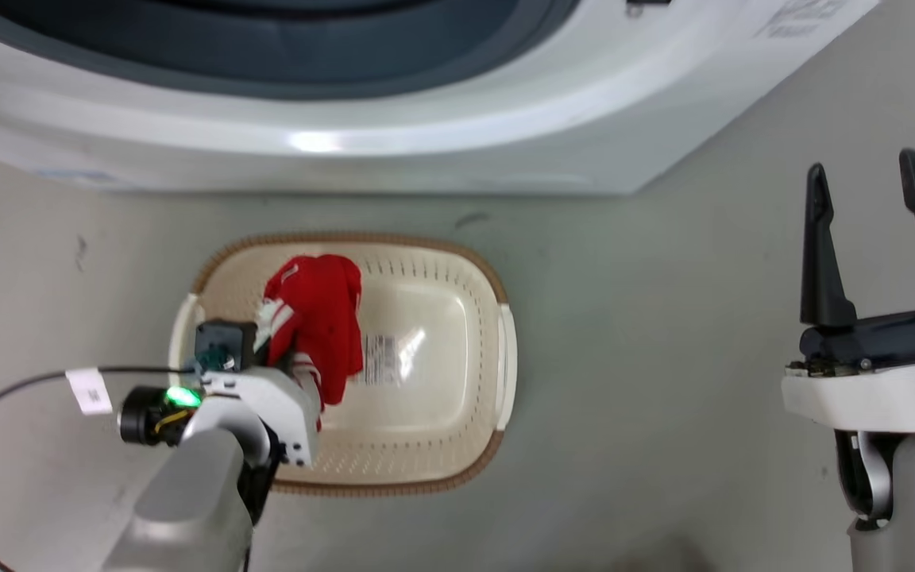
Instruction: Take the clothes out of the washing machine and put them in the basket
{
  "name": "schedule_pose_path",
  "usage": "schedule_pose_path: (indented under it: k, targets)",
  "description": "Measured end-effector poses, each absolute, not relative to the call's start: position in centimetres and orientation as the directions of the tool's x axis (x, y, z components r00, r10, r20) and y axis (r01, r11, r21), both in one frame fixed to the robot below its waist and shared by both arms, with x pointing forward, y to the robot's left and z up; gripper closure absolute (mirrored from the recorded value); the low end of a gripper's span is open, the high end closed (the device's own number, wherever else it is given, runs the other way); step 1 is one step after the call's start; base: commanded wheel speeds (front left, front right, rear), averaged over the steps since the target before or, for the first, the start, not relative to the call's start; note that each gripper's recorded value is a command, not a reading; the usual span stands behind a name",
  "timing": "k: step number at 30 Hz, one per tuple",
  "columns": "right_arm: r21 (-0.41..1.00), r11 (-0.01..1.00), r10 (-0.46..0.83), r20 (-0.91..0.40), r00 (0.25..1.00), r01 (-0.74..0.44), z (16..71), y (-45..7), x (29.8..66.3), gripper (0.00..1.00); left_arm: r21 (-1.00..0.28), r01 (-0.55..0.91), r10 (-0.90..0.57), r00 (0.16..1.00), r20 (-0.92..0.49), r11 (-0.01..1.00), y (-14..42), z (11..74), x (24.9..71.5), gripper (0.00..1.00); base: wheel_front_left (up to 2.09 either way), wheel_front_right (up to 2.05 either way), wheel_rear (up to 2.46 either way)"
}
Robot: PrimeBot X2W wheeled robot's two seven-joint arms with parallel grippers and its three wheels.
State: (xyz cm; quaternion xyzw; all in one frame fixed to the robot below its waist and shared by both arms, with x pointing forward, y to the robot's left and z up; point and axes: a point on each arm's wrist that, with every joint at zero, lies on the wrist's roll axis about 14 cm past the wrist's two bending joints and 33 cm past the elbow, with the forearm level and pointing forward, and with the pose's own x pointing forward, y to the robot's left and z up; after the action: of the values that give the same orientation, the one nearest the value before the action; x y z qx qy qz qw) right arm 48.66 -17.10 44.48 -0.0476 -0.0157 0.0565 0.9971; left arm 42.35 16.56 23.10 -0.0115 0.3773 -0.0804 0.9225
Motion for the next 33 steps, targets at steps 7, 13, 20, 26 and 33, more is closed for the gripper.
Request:
schedule_pose_path:
  k: [7,13,20,26,33]
  targets:
    - [-0.147,0.984,0.095,-0.051,0.994,-0.102,40.1,-18.1,49.6,0.00,-0.091,0.139,-0.158,0.629,-0.761,0.986,16.3,17.8,43.3,1.00,0.00,0.00,0.00]
    - [-0.169,0.981,0.075,-0.098,0.992,-0.091,37.3,-19.0,49.9,0.00,-0.101,0.127,-0.156,0.580,-0.799,0.987,15.8,14.2,43.5,1.00,0.00,0.00,0.00]
    - [-0.186,0.977,0.081,-0.152,0.985,-0.109,34.3,-19.0,49.9,0.00,-0.096,0.091,-0.130,0.537,-0.834,0.991,15.6,11.2,43.3,1.00,0.00,0.00,0.00]
    - [-0.193,0.974,0.084,-0.172,0.981,-0.117,33.4,-18.9,49.8,0.00,-0.100,0.075,-0.124,0.521,-0.844,0.992,15.3,10.3,42.9,1.00,0.00,0.00,0.00]
    - [-0.202,0.973,0.082,-0.153,0.985,-0.112,34.6,-19.0,49.8,0.00,-0.089,0.119,-0.139,0.525,-0.840,0.989,15.1,11.3,42.4,0.00,0.00,0.00,0.00]
